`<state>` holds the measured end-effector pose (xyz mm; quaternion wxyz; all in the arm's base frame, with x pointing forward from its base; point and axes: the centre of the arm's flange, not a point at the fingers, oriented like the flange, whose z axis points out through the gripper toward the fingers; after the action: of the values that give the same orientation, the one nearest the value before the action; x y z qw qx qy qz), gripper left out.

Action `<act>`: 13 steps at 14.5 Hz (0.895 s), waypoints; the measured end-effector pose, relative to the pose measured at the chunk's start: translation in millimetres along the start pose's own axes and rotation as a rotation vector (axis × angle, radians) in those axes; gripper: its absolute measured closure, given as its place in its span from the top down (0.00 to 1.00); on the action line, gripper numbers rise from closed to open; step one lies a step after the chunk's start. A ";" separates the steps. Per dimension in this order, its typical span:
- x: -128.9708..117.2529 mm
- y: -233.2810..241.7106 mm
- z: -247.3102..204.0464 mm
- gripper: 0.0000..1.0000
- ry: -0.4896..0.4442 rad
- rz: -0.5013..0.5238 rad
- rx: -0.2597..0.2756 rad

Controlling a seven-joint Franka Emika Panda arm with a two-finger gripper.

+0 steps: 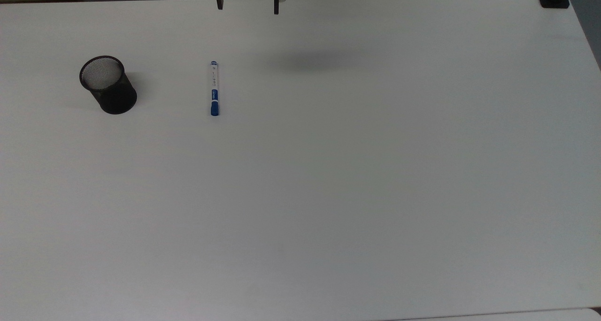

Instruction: Insert the marker

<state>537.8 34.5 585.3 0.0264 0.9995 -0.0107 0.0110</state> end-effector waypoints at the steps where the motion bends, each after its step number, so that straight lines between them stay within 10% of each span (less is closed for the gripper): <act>1: -0.1 -1.4 -0.1 1.00 0.000 -0.004 0.000; 13: 0.4 -2.5 8.2 1.00 -0.017 -0.006 -0.002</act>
<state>538.5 36.6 577.0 0.0275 0.9996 -0.0080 0.0024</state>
